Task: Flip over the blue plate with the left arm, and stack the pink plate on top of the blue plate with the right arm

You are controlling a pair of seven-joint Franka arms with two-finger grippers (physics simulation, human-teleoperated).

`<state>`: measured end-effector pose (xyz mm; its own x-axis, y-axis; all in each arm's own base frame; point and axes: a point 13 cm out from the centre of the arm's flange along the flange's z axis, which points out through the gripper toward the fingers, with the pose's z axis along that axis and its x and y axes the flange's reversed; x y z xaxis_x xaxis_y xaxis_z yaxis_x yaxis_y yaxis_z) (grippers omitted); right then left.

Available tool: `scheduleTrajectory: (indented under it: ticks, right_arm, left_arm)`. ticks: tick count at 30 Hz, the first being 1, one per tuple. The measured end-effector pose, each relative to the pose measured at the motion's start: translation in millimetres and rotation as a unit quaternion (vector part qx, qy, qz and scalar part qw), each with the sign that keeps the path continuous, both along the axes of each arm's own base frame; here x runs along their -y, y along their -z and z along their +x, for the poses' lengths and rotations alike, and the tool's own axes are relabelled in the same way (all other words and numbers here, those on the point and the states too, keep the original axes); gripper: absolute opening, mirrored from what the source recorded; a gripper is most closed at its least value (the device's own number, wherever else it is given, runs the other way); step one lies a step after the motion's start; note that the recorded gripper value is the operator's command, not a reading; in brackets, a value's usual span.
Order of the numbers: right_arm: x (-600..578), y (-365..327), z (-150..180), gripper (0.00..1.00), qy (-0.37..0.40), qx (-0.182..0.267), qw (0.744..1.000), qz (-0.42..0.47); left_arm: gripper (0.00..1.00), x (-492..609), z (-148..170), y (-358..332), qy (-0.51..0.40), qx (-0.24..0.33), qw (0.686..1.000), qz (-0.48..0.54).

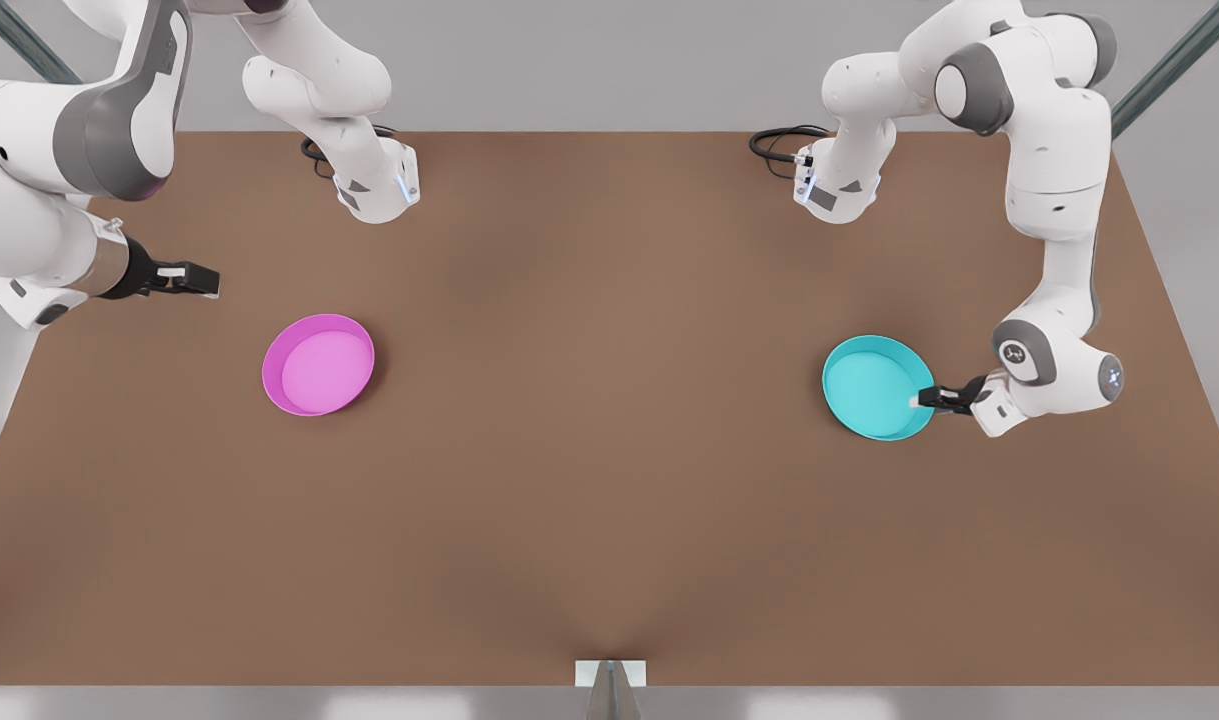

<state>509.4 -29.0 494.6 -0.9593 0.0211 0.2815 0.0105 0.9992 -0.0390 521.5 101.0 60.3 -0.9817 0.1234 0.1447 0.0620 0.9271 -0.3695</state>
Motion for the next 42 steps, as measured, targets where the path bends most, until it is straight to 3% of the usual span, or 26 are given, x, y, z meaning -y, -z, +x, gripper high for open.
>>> scheduleTrajectory:
  ticks: [3,9,14,20,25,27,29,32,34,36,39,42]
  right_arm:
    - [0.0,0.5,0.2,1.00,0.000,0.000,1.000,0.000]
    - [-0.1,0.8,0.7,1.00,0.000,-0.001,1.000,0.000]
    - [0.0,1.4,1.0,1.00,0.000,-0.001,1.000,0.000]
    - [0.8,2.5,1.4,1.00,0.000,-0.002,1.000,0.000]
    - [0.9,3.9,2.0,1.00,0.000,-0.003,1.000,0.000]
    - [4.2,10.7,1.9,1.00,0.002,-0.008,1.000,-0.001]
    - [15.6,27.8,4.0,1.00,0.012,-0.023,1.000,-0.002]
    - [63.6,73.6,14.1,1.00,0.054,-0.055,0.997,-0.005]
    - [105.8,101.2,16.6,1.00,0.084,-0.065,0.994,-0.007]
    - [133.0,132.1,20.2,1.00,0.099,-0.075,0.992,0.000]
    - [160.3,184.1,18.4,1.00,0.115,-0.092,0.988,0.045]
    - [166.0,215.8,4.8,1.00,0.119,-0.096,0.983,0.102]
  left_arm:
    - [0.60,1.0,-0.2,3.1,0.000,-0.002,1.000,0.001]
    - [0.53,7.8,-1.6,13.4,0.005,-0.009,1.000,0.000]
    - [0.21,6.8,4.0,13.5,0.005,-0.005,1.000,0.003]
    - [0.21,7.1,13.1,4.6,0.004,0.002,1.000,0.008]
    - [0.21,43.2,68.5,-78.4,0.054,0.063,0.996,0.037]
    - [0.21,76.2,124.4,-148.9,0.104,0.110,0.986,0.074]
    - [0.21,101.5,173.1,-233.7,0.136,0.155,0.971,0.123]
    - [0.21,173.2,194.8,-319.3,0.187,0.182,0.941,0.216]
    - [0.21,232.4,188.7,-344.1,0.220,0.184,0.912,0.292]
    - [0.21,294.7,188.8,-366.4,0.235,0.198,0.860,0.407]
    - [0.21,368.6,154.7,-403.9,0.207,0.226,0.783,0.542]
    - [0.21,432.7,117.9,-384.6,0.174,0.251,0.705,0.640]
